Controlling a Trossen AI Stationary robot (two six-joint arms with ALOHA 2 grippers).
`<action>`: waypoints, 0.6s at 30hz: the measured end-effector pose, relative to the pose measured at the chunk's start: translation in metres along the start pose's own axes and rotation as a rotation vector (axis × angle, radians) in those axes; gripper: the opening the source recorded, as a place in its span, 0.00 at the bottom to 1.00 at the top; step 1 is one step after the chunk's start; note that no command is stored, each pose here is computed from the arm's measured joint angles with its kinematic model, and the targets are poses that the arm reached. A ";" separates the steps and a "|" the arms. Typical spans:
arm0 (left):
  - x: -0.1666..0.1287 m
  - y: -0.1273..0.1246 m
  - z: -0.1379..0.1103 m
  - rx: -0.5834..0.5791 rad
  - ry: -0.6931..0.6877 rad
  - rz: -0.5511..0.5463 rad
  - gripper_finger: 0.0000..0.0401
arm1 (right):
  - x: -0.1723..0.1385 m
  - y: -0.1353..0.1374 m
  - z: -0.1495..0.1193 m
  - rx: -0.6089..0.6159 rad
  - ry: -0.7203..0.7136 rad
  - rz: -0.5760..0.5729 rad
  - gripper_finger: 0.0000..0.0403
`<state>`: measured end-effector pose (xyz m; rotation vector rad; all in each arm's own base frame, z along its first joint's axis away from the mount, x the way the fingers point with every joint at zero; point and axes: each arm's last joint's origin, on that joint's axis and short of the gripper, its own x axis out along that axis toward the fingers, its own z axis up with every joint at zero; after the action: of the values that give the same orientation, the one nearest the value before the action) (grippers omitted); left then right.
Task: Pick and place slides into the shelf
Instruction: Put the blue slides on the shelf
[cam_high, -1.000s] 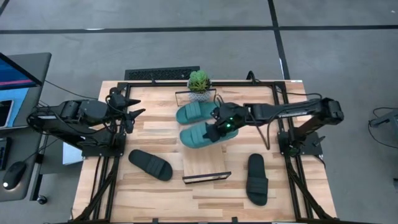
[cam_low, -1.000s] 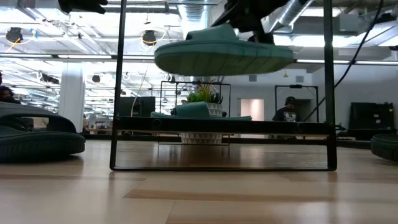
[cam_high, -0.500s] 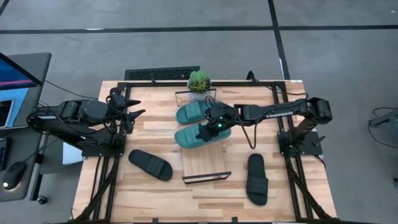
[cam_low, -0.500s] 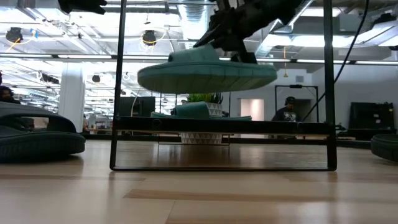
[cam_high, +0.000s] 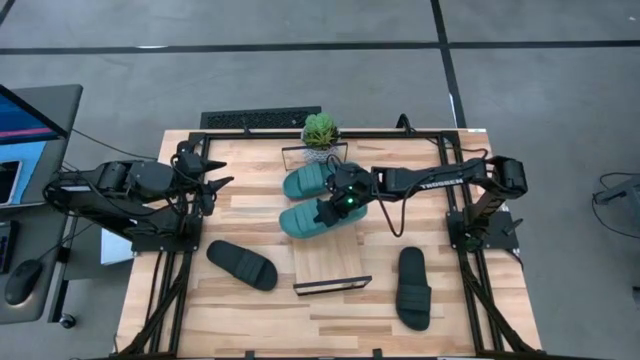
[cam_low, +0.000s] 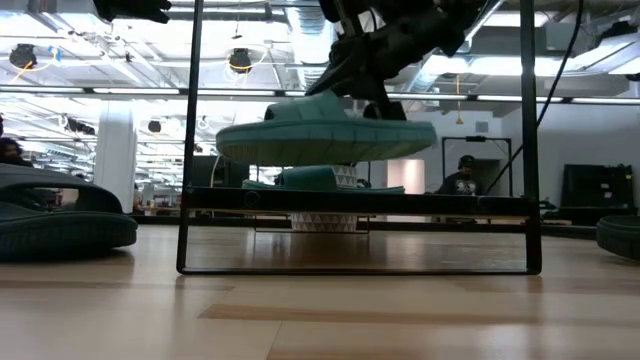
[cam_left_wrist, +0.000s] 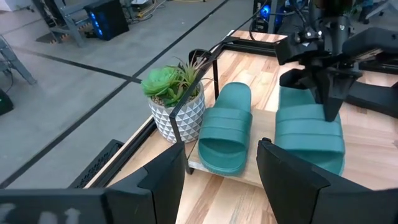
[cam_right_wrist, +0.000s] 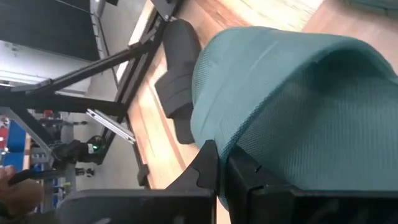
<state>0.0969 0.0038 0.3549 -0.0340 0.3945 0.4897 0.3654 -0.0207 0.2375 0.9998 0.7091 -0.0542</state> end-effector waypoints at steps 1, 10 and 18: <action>0.000 0.000 0.000 0.000 0.000 0.000 0.47 | -0.001 -0.001 0.001 0.001 -0.002 -0.003 0.00; 0.000 0.000 0.000 0.002 0.000 0.000 0.47 | -0.006 -0.010 0.012 0.007 -0.030 -0.014 0.00; 0.000 0.000 0.000 0.002 0.001 0.000 0.47 | -0.007 -0.012 0.013 0.001 -0.012 -0.019 0.00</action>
<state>0.0969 0.0038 0.3549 -0.0319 0.3957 0.4893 0.3624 -0.0391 0.2363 0.9932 0.7074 -0.0774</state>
